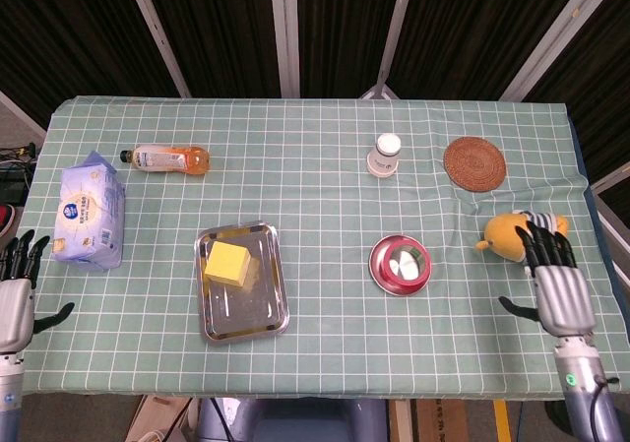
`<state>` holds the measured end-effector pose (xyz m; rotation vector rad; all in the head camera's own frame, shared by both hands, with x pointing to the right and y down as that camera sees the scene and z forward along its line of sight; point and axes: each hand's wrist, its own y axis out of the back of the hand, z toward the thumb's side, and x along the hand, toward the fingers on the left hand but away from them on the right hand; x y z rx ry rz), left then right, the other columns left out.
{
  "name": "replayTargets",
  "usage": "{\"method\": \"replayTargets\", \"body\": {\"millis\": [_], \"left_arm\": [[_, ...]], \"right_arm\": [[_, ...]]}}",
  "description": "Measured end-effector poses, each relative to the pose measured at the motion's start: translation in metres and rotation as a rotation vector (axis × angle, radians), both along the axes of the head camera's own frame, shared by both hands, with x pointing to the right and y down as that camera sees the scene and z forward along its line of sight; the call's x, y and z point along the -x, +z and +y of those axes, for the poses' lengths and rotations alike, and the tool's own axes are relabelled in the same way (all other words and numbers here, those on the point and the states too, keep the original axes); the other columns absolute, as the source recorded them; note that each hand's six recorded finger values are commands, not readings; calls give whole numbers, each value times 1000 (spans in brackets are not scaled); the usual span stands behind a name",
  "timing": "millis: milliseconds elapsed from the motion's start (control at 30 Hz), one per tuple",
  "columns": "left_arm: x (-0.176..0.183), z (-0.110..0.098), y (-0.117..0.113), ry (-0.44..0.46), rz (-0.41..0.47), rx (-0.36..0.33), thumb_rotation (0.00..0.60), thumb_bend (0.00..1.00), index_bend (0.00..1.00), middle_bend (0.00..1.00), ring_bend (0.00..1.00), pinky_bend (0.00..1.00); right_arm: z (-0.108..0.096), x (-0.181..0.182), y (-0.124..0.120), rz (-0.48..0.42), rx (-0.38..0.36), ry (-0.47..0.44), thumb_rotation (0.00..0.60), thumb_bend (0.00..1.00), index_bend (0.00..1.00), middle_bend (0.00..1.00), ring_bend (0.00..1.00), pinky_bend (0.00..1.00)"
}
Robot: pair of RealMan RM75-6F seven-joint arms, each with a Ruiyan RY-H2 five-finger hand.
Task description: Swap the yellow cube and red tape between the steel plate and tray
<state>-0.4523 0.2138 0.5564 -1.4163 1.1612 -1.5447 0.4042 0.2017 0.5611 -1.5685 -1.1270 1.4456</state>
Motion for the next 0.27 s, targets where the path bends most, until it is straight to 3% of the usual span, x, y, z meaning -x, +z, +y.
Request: {"method": "replayTargets", "body": {"millis": [100,267], "left_arm": [[-2,0,-1,18,16,-4,600,33,109,0,0,108],[0,1,-1,24,38,11,600,33,109,0,0,108]], "right_arm": [[21,-8,-10,35,-33,-10,600,33,0,7,0,0],[25,-10,-14,94,-66,-44,600,33,0,0,0,0]]}}
